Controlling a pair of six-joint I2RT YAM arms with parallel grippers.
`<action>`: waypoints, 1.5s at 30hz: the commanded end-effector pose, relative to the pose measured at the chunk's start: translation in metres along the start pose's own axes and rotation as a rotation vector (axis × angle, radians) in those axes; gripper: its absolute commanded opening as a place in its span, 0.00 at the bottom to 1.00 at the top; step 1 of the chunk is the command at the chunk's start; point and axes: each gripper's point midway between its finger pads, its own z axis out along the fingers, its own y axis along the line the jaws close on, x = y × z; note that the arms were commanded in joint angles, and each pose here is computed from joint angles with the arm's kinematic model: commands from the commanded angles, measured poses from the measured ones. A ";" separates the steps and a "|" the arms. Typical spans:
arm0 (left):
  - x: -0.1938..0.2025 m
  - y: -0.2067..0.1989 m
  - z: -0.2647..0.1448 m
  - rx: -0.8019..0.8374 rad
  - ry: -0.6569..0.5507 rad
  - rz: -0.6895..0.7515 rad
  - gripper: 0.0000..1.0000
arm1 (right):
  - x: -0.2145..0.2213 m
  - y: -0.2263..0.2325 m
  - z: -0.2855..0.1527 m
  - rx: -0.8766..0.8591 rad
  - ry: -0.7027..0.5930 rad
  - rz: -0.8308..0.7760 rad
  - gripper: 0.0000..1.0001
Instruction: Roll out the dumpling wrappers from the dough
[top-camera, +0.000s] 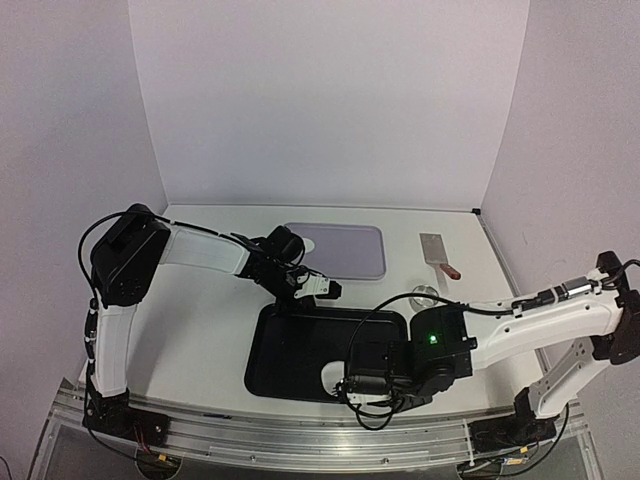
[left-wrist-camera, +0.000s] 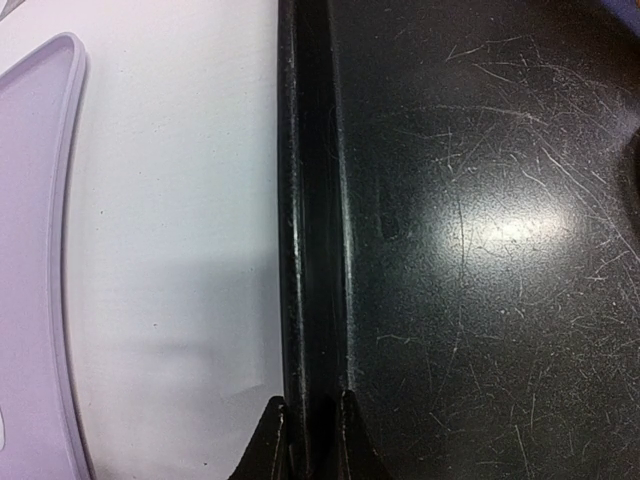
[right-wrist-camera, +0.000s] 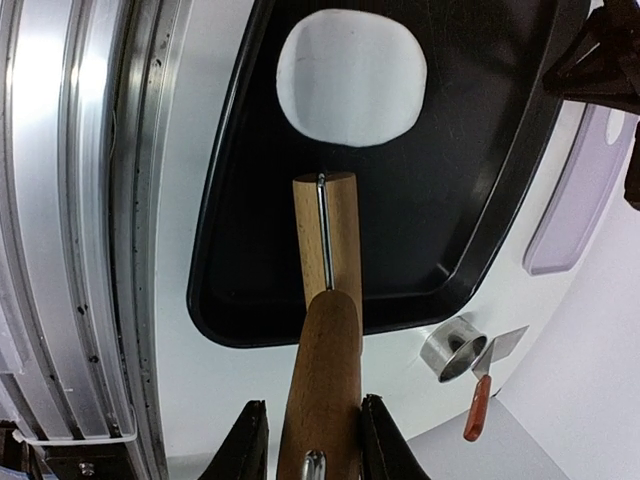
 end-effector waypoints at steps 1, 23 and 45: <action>0.023 0.023 0.003 -0.090 0.105 0.056 0.00 | -0.034 0.015 0.010 -0.095 -0.075 -0.003 0.00; 0.024 0.025 0.006 -0.085 0.110 0.042 0.00 | -0.073 -0.051 0.069 0.042 -0.107 0.055 0.00; 0.025 0.024 0.006 -0.082 0.109 0.028 0.00 | -0.112 -0.124 -0.028 0.215 -0.351 -0.095 0.00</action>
